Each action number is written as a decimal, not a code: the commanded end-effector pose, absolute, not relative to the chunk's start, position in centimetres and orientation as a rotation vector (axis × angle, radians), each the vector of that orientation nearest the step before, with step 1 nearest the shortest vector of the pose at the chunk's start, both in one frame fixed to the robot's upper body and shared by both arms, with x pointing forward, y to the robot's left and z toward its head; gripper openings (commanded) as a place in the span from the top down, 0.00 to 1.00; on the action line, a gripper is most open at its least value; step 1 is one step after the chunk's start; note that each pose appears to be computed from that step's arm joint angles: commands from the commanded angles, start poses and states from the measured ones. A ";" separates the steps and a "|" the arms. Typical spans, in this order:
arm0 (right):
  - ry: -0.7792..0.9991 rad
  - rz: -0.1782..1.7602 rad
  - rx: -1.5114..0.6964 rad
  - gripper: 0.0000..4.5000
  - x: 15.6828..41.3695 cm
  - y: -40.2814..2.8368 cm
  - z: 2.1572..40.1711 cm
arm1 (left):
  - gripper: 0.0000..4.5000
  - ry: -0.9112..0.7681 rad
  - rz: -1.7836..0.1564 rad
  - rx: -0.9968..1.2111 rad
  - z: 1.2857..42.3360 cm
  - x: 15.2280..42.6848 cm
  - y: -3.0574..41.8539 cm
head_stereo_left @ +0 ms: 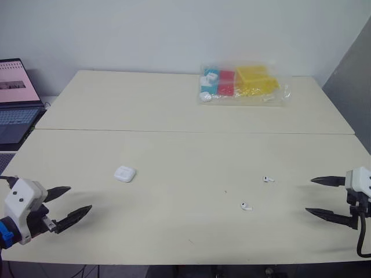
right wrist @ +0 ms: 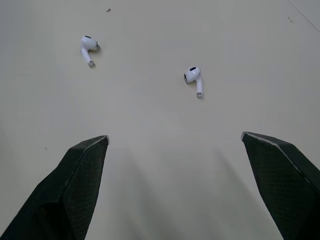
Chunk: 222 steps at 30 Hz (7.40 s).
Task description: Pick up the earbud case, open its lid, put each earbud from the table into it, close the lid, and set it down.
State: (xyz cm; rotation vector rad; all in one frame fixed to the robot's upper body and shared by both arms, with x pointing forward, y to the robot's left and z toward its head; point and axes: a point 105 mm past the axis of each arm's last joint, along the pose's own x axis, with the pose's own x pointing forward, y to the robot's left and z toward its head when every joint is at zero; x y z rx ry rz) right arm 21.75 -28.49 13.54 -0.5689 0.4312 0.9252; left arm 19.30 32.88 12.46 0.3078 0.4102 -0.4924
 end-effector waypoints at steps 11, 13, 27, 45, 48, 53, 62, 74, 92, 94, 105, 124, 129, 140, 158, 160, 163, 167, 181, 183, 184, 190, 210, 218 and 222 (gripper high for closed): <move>0.290 1.114 -0.593 0.01 22.8 -22.7 18.1 | 0.00 0.382 -0.398 0.182 12.1 22.5 31.3; 0.245 1.161 -0.577 0.01 23.1 -20.9 19.2 | 0.00 0.390 -0.423 0.168 11.6 23.0 30.0; 0.147 1.374 -0.596 0.01 24.1 -15.0 21.7 | 0.00 0.416 -0.393 0.131 9.1 27.3 26.6; 0.140 1.434 -0.629 0.01 23.9 -14.5 21.3 | 0.00 0.483 -0.430 0.152 8.1 29.5 26.7; 0.137 1.437 -0.631 0.01 23.9 -14.4 21.2 | 0.00 0.506 -0.465 0.144 7.8 29.5 26.3; 0.104 1.440 -0.622 0.00 23.9 -13.9 21.6 | 0.09 0.537 -0.506 0.147 7.3 29.3 25.9; 0.062 1.433 -0.623 0.00 24.2 -13.3 22.1 | 0.37 0.557 -0.552 0.151 6.8 28.9 25.2; 0.061 1.329 -0.527 0.00 24.8 -13.4 23.1 | 0.37 0.260 -0.965 0.243 10.6 27.9 17.3; 0.467 1.103 0.078 0.00 24.8 -10.5 19.3 | 0.37 -0.468 -1.344 0.611 16.6 26.3 5.6; 0.493 1.137 0.149 0.00 24.6 -9.6 19.2 | 0.37 -0.528 -1.351 0.632 17.1 26.3 5.4; 0.537 1.146 0.286 0.00 24.8 -7.8 19.2 | 0.37 -0.567 -1.342 0.656 17.3 26.4 5.2; 0.579 1.149 0.317 0.84 25.0 -7.0 18.8 | 0.37 -0.601 -1.317 0.638 17.7 26.3 5.0; 0.580 1.156 0.350 0.84 25.0 -7.0 18.9 | 0.37 -0.614 -1.316 0.637 17.8 26.3 5.0; 0.574 1.160 0.350 0.84 24.9 -6.9 19.0 | 0.03 -0.570 -1.293 0.589 17.6 26.8 5.6; 0.562 1.126 -0.517 0.84 26.1 -10.8 17.2 | 0.00 0.248 -1.319 0.471 12.4 27.4 8.4; 0.527 1.156 -0.724 0.84 26.3 -11.1 16.8 | 0.00 0.229 -1.319 0.439 13.5 27.3 6.9; 0.487 1.198 -0.870 0.84 26.6 -11.1 16.4 | 0.00 0.214 -1.326 0.444 14.2 27.0 5.4; 0.462 1.235 -0.917 0.84 26.9 -10.6 16.7 | 0.00 0.204 -1.331 0.457 14.6 26.8 4.3; 0.440 1.271 -0.886 0.84 27.1 -9.2 17.7 | 0.00 0.144 -1.332 0.439 15.5 27.5 3.2; 0.444 1.274 -0.886 0.84 27.1 -9.2 17.6 | 0.00 0.136 -1.337 0.440 15.7 27.5 3.0; 0.445 1.274 -0.886 0.84 27.1 -9.2 17.6 | 0.00 0.130 -1.347 0.440 15.8 27.4 2.9; 0.448 1.280 -0.892 0.84 27.0 -9.2 17.4 | 0.00 0.117 -1.360 0.430 16.1 27.3 2.6; 0.411 1.302 -0.888 0.84 26.9 -8.7 17.6 | 0.82 0.132 -1.386 0.450 15.8 27.1 2.6; 0.399 1.314 -0.883 0.84 26.7 -8.6 17.7 | 0.82 0.148 -1.399 0.448 15.6 27.0 2.7; 0.399 1.327 -0.881 0.84 26.4 -8.5 17.5 | 0.82 0.153 -1.402 0.446 15.5 26.9 2.7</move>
